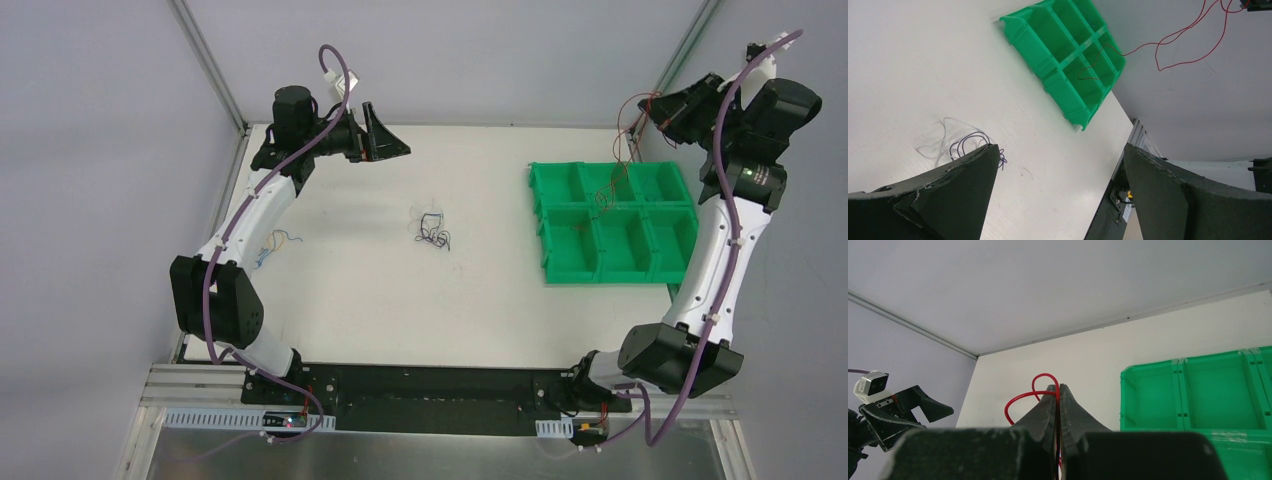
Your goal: Untangle the cables
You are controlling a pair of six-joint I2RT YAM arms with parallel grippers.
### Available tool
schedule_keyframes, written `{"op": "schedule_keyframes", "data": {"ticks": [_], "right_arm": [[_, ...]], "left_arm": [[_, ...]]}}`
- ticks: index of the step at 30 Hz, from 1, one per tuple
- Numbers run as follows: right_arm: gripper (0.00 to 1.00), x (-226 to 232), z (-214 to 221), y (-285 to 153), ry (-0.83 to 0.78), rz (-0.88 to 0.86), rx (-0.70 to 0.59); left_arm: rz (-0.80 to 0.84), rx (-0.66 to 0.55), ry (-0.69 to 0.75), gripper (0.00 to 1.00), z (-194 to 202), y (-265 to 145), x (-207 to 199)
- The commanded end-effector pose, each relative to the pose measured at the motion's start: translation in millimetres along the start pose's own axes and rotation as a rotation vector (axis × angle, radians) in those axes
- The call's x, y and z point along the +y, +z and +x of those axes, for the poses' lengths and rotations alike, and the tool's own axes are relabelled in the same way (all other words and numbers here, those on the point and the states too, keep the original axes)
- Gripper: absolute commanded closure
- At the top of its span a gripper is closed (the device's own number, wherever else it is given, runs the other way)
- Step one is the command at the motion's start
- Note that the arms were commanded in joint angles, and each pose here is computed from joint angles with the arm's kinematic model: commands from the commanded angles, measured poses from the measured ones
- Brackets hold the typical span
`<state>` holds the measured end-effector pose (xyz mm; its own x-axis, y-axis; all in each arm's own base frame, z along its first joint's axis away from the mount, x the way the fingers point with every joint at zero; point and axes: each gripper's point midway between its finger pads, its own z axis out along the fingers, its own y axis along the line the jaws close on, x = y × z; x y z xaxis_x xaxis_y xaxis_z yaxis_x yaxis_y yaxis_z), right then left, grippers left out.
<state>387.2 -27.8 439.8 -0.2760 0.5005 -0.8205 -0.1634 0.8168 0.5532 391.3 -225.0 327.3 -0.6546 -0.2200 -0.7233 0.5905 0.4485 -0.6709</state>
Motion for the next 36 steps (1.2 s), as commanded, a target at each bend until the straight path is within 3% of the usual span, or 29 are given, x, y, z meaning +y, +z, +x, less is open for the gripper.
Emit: {"op": "schedule_keyframes", "data": {"ticks": [1,12,20,36], "right_arm": [[1.00,-10.9,11.4,0.5,-0.034,0.006,0.013],[1.00,-53.1,125.4,30.6,0.007,0.044,0.231],[1.00,-106.6,207.5,50.8,-0.094,0.131,0.400],[1.00,-150.6,279.2,58.2,-0.346,0.321,0.647]], "left_arm": [[0.033,-0.015,0.057,0.01,-9.4,-6.1,-9.8],[0.023,-0.014,0.043,0.01,-5.5,-9.5,-8.4],[-0.002,-0.002,0.034,0.01,-1.9,-12.7,-5.3],[-0.032,0.001,0.031,0.01,0.2,-13.4,0.1]]}}
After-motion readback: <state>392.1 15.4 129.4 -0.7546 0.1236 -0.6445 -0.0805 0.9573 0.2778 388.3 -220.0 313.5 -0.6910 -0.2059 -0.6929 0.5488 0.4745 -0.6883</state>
